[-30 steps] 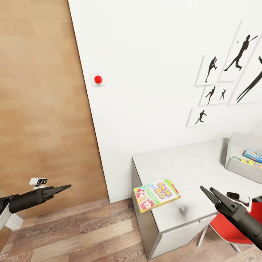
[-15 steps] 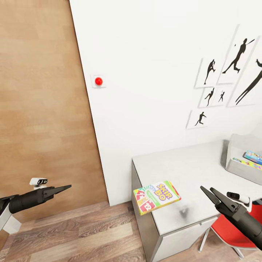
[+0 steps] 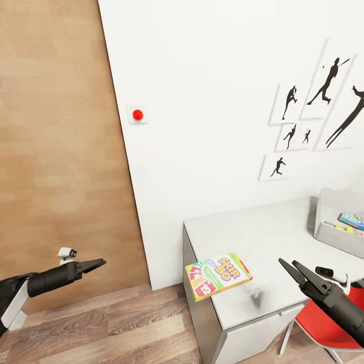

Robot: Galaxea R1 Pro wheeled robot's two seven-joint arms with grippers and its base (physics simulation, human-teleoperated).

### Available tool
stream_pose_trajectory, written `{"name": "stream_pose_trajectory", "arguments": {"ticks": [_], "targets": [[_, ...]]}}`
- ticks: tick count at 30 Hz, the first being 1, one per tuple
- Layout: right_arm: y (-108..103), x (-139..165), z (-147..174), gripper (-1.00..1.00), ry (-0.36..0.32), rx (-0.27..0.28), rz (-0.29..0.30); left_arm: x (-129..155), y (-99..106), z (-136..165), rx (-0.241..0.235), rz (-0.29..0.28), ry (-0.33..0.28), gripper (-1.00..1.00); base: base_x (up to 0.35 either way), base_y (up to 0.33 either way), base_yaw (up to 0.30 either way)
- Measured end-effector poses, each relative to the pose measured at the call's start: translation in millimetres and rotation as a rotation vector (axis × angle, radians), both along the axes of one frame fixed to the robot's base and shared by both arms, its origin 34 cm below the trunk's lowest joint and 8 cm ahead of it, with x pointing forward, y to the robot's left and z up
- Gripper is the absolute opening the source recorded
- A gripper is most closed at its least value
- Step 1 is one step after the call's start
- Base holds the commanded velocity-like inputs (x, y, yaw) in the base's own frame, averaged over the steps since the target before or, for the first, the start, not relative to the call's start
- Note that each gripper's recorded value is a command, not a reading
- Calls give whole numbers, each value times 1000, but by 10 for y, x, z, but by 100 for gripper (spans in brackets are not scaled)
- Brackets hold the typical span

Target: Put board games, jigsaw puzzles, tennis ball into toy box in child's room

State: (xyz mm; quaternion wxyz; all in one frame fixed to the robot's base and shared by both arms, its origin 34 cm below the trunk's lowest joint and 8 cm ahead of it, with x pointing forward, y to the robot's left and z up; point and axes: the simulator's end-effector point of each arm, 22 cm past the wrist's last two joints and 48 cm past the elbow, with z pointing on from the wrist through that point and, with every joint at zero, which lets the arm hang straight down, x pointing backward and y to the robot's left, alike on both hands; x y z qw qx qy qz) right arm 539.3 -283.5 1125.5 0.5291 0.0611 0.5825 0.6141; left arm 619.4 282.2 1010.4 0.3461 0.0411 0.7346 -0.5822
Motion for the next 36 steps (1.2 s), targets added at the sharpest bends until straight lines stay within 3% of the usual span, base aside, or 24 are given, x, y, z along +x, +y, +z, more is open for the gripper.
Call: {"name": "stream_pose_trajectory", "arguments": {"ticks": [6,12,26,36], "targets": [[-31,-12,35,100,-11,-2,-7,118,-156,-224,43,50,66,100,0,0,0],[-61,-28,78,100,-21,-3,-14,167,-243,-303,65,72,92,100,0,0,0],[-70,-29,67,100,-28,-2,-17,183,-286,-528,87,99,177,100,0,0,0],[-79,1,-46,100,-26,-2,-19,200,-578,-889,64,106,253,100,0,0,0]]}}
